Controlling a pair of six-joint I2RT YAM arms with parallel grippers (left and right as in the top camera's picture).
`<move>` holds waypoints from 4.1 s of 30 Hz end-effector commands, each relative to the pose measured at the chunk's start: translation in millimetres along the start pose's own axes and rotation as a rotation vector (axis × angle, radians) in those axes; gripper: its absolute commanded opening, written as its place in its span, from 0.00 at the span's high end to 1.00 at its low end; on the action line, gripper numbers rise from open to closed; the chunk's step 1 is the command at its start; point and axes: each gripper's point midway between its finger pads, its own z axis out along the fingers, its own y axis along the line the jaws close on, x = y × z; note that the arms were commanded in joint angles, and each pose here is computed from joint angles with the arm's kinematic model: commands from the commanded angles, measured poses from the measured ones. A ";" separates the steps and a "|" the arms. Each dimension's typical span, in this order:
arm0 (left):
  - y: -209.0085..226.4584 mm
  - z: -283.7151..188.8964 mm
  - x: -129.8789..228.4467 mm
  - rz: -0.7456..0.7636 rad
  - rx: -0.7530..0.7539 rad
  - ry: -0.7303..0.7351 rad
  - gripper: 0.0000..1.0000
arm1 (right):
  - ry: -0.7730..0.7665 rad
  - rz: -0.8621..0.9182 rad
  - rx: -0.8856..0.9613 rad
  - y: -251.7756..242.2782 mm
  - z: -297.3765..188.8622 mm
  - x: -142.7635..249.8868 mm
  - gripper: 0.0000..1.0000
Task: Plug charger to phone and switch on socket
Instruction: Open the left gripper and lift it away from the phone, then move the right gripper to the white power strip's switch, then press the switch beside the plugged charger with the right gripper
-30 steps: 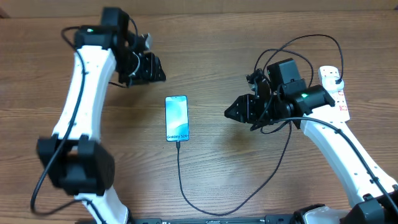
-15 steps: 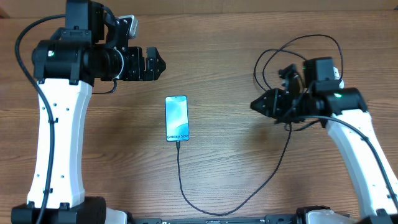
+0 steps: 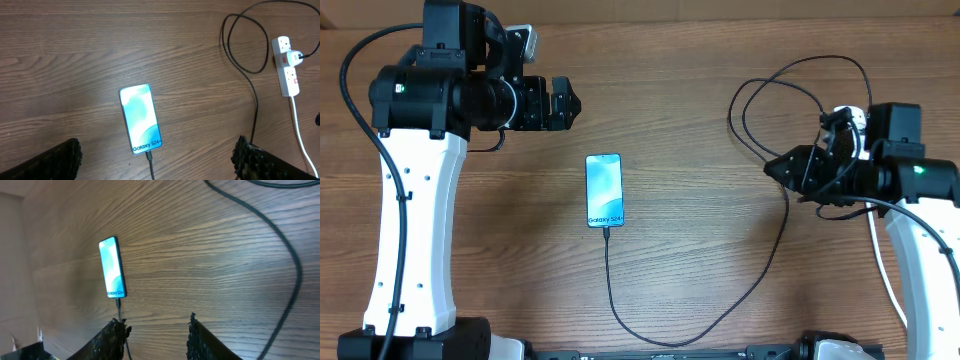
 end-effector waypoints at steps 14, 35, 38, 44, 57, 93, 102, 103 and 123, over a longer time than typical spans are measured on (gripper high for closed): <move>3.1 -7.8 -4.9 0.015 -0.017 -0.026 0.00 | -0.037 -0.031 0.011 -4.7 -13.1 -4.8 0.58; 3.1 -7.8 -4.9 0.015 -0.017 -0.026 0.00 | -0.049 -0.039 0.008 -3.9 -13.2 -8.1 0.57; 3.1 -7.8 -4.9 0.015 -0.017 -0.026 0.00 | -0.049 -0.038 0.009 -4.0 -13.2 -8.0 0.57; 3.1 -7.8 -4.9 0.015 -0.017 -0.026 0.00 | -0.046 -0.033 0.008 -4.0 -13.2 -7.3 0.57; 3.1 -7.8 -4.9 0.015 -0.017 -0.026 0.00 | -0.059 -0.025 0.007 -4.1 -13.8 -10.6 0.58; 3.1 -7.8 -4.9 0.015 -0.017 -0.026 0.00 | -0.423 0.647 0.026 -188.6 -85.0 -136.4 0.96; 3.1 -7.8 -4.9 0.015 -0.017 -0.026 0.01 | -0.383 0.729 0.018 -238.9 -43.4 -147.5 0.96; 3.1 -7.8 -4.9 0.015 -0.017 -0.026 0.01 | -0.380 0.736 0.019 -243.7 -40.4 -147.2 0.96; 3.1 -7.8 -4.9 0.015 -0.017 -0.026 0.00 | -0.366 0.754 -0.047 -290.5 7.4 -157.8 0.96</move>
